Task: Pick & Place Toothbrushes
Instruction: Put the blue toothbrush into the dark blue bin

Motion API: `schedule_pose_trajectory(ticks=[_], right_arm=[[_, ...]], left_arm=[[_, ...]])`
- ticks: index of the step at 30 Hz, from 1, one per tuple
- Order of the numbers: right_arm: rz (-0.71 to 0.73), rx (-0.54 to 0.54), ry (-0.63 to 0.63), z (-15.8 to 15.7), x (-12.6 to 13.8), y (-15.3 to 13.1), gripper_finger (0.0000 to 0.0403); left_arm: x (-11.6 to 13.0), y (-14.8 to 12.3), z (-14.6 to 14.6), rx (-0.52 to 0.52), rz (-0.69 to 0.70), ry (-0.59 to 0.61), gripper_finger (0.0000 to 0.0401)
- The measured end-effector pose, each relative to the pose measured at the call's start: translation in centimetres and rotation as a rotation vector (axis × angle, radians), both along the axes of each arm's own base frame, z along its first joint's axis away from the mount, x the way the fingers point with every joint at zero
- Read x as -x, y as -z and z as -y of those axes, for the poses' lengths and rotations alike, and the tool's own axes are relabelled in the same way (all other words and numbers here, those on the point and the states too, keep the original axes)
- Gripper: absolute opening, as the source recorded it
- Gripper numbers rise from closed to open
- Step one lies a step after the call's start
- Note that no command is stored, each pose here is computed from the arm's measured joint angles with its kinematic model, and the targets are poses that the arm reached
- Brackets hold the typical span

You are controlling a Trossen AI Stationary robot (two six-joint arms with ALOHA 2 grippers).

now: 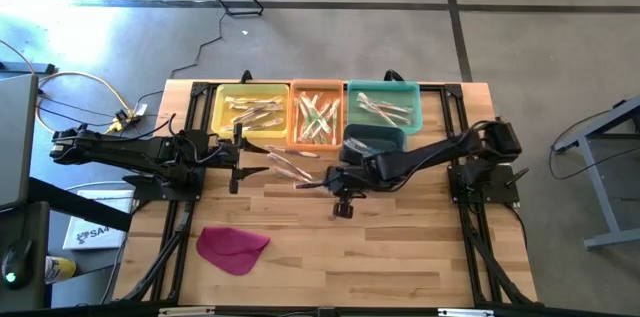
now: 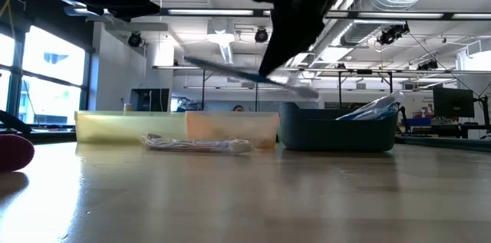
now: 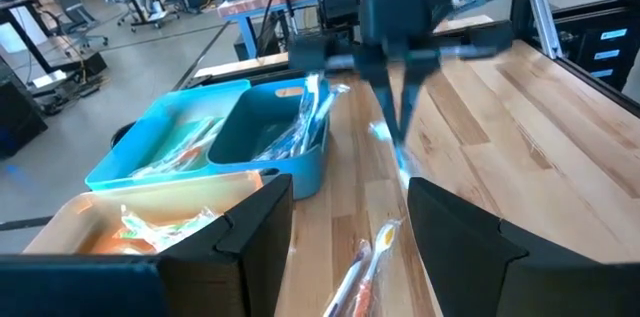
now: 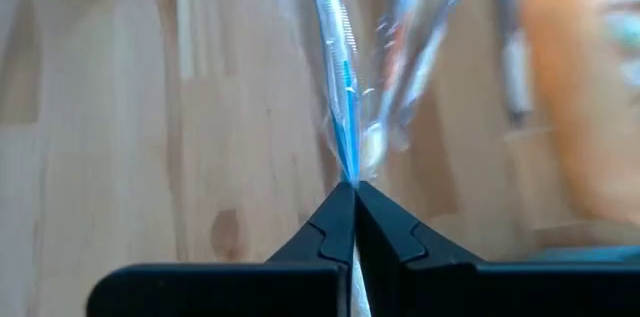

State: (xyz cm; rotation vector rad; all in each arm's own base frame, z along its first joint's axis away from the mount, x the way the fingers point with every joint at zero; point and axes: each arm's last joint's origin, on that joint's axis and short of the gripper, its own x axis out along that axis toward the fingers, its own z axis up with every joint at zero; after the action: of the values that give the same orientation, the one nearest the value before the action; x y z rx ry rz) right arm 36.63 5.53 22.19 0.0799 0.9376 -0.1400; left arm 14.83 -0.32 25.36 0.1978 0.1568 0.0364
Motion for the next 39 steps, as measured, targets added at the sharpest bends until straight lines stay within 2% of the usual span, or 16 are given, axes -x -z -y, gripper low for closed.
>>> schedule_pose_trajectory(ticks=[8,14,21,25,29,39], right_arm=[[0.127,0.057,0.06,0.6,1.7,-4.1,0.0003],[0.117,0.12,0.106,1.0,3.2,-5.6,0.0003],[-0.023,0.224,0.15,1.6,4.5,-4.9,0.0003],[-0.105,0.248,0.233,2.3,5.3,-4.5,0.0003],[-0.202,0.314,0.263,3.1,6.2,-4.2,0.0003],[-0.364,0.368,0.293,5.3,7.3,-3.7,0.0002]], left_arm=[[0.0,0.0,0.0,-0.002,0.0,0.0,0.0193],[0.0,0.0,0.0,-0.002,0.0,0.0,0.0193],[0.0,0.0,0.0,-0.002,0.0,0.0,0.0193],[0.0,0.0,0.0,-0.002,0.0,0.0,0.0193],[0.0,0.0,0.0,-0.002,0.0,0.0,0.0193],[0.0,0.0,0.0,-0.001,0.0,0.0,0.0193]])
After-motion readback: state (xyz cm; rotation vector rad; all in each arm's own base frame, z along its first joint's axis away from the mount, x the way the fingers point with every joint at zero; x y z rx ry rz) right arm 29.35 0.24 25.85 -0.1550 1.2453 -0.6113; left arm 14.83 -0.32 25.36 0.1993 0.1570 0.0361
